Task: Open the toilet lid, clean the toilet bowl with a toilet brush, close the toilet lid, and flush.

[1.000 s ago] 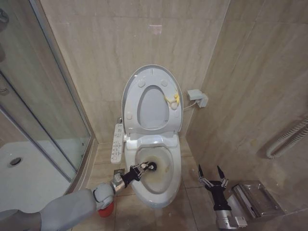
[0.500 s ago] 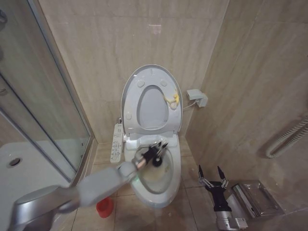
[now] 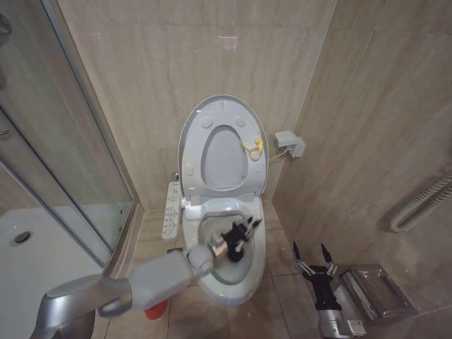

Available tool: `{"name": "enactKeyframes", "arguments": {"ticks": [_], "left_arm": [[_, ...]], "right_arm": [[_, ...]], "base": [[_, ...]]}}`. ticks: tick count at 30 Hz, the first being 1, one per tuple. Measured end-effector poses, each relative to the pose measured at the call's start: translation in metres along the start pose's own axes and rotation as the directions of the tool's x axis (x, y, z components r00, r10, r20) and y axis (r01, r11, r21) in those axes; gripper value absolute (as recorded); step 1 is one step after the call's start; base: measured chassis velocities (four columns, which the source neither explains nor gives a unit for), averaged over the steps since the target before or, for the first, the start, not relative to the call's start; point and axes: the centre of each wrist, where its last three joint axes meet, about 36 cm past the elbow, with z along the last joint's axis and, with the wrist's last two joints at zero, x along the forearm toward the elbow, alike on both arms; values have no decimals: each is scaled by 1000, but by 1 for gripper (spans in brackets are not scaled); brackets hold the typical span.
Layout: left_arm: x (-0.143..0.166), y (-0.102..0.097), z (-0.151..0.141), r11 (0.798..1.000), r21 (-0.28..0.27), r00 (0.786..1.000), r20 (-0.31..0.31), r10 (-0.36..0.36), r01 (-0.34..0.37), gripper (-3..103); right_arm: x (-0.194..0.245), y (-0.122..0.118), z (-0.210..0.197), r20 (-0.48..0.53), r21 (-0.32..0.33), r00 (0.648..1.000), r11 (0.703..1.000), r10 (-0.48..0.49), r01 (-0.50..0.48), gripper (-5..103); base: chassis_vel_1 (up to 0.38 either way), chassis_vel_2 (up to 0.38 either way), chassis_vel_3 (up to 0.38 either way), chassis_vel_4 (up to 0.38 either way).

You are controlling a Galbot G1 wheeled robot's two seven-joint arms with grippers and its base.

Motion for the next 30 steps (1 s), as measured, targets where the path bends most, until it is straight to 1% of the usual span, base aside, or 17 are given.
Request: {"name": "enactKeyframes", "arguments": {"ticks": [4,5,7,8,10,11,13,16,17,19,24,28,29,30], "left_arm": [[-4,-4,6,1000,-1,1000,5,-6,6,19],[-12,-6,4,1000,5,1000,20,-14,14,19],[-35,-5,-11,999,12,997,66,-30,30,19],[-35,-5,-11,999,12,997,66,-30,30,19],[-55,2,-24,999,7,994,102,-46,45,19],[-60,6,-27,998,4,993,108,-55,55,19],[-61,7,-27,998,4,993,107,-58,58,19],[-49,9,-15,999,-11,996,70,-50,51,19],[-49,9,-15,999,-11,996,70,-50,51,19],[-41,9,-6,999,-19,998,49,-46,47,19],[-47,4,-10,999,-11,997,64,-44,45,19],[-87,1,-33,998,7,988,141,-65,64,19],[-87,1,-33,998,7,988,141,-65,64,19],[-96,0,-37,997,15,986,150,-72,71,19]], "right_arm": [[0,0,0,0,-1,1000,1000,0,0,100],[0,1,0,0,-2,1000,1000,1,-1,100],[1,2,1,-2,-3,1000,1000,0,0,100],[1,2,1,-2,-3,1000,1000,0,0,100],[2,3,1,-3,-3,1000,1000,-1,1,100],[2,3,0,-3,-3,1000,1000,-2,2,100],[2,3,0,-2,-3,1000,1000,-2,2,100],[3,2,-1,-3,0,1000,1000,-2,2,100],[3,2,-1,-3,0,1000,1000,-2,2,100],[3,0,-2,-1,4,1000,1000,-2,2,100],[3,-1,-3,0,5,1000,1000,-2,2,100],[3,1,-2,0,1,1000,1000,-1,1,100],[3,1,-2,0,1,1000,1000,-1,1,100],[2,1,-2,0,0,1000,1000,-2,2,100]], "base": [[0,0,0,0],[0,0,0,0],[0,0,0,0],[0,0,0,0],[0,0,0,0],[0,0,0,0],[0,0,0,0],[0,0,0,0],[0,0,0,0],[0,0,0,0],[0,0,0,0],[0,0,0,0],[0,0,0,0],[0,0,0,0]]}}
